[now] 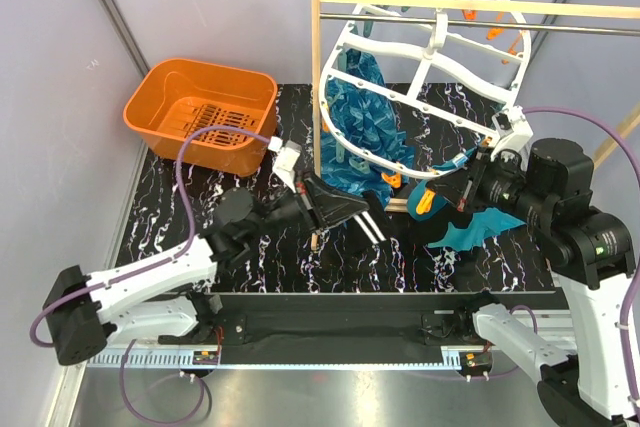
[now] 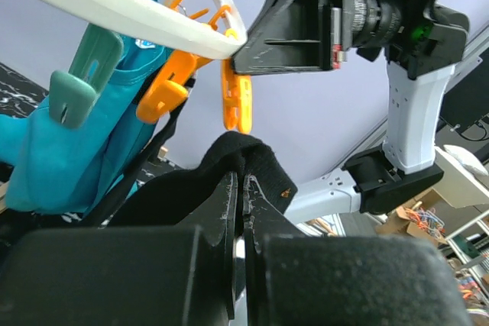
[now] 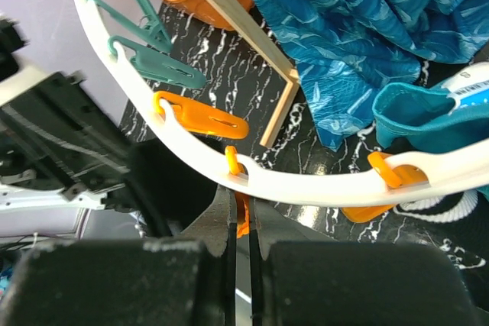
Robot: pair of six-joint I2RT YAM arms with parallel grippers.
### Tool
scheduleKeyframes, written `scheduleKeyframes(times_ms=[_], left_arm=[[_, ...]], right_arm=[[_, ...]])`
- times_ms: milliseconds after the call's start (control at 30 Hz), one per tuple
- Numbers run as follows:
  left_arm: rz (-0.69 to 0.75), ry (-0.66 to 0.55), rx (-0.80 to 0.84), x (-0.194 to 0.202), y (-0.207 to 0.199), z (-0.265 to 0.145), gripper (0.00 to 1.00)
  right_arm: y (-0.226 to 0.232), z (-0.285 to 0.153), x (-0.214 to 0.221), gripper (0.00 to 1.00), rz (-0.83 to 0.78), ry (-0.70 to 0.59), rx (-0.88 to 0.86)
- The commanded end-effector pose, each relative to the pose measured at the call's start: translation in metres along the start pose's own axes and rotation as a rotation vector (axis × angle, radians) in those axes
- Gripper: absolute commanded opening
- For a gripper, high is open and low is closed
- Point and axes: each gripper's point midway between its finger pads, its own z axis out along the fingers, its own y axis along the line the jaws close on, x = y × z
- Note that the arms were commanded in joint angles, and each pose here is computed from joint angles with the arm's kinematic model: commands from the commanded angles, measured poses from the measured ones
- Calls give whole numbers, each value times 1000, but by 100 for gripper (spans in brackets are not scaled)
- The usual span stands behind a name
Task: Clip the socks to the hanger
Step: Clamp the sock onto the hanger.
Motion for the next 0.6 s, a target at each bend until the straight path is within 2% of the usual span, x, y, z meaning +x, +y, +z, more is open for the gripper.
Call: scheduleKeyframes(times_ms=[0,567], left_arm=[[49,-110,124,-35,-32,18,0],[-5,-86,105,-27,-15,47,0]], right_arm=[[26,-3,2,0,-12,24,-134],[30,-7,0,0,-24,4,-157]])
